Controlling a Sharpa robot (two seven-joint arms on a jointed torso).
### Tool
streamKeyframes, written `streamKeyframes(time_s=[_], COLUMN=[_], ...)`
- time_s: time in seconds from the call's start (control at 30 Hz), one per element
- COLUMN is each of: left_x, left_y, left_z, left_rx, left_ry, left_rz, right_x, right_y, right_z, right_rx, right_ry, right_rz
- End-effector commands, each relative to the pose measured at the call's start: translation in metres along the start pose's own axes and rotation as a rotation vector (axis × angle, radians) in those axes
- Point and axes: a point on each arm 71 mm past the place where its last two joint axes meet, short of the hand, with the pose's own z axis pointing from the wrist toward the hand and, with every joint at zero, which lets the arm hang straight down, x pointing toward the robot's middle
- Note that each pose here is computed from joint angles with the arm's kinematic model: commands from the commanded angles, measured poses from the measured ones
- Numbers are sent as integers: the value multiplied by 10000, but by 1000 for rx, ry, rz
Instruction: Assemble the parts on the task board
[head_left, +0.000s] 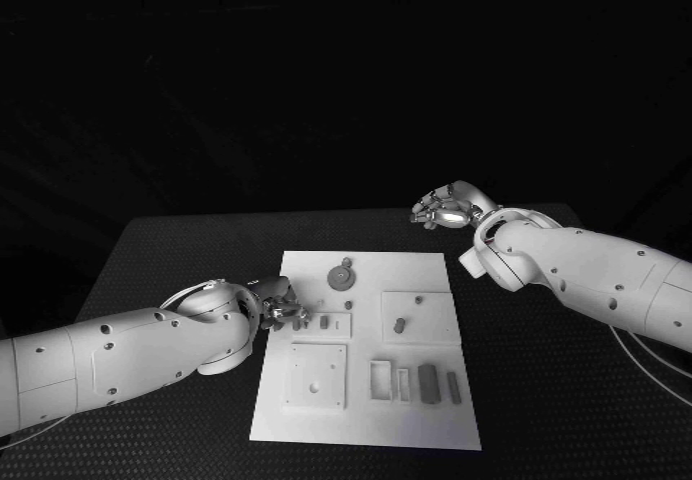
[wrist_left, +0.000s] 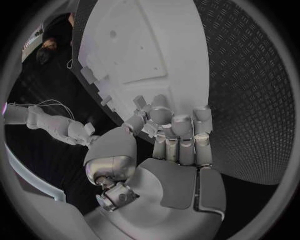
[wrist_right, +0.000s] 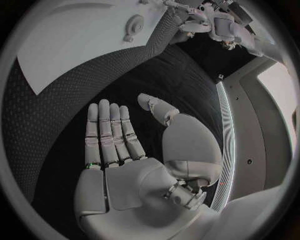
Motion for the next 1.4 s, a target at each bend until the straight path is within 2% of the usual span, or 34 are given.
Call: streamKeyframes(time_s=[0.03, 0.73, 1.4], left_x=[-5, 45, 189], left_y=[-11, -37, -27], left_z=[-5, -18, -58], left_rx=[6, 18, 33], left_ry=[-22, -10, -18], left_rz=[5, 49, 73], right_x=[5, 4, -4], right_y=[6, 7, 1], right_z=[-3, -6, -13], right_rx=[-10, -11, -10], right_ry=[8, 8, 8], right_rz=[-7, -7, -7])
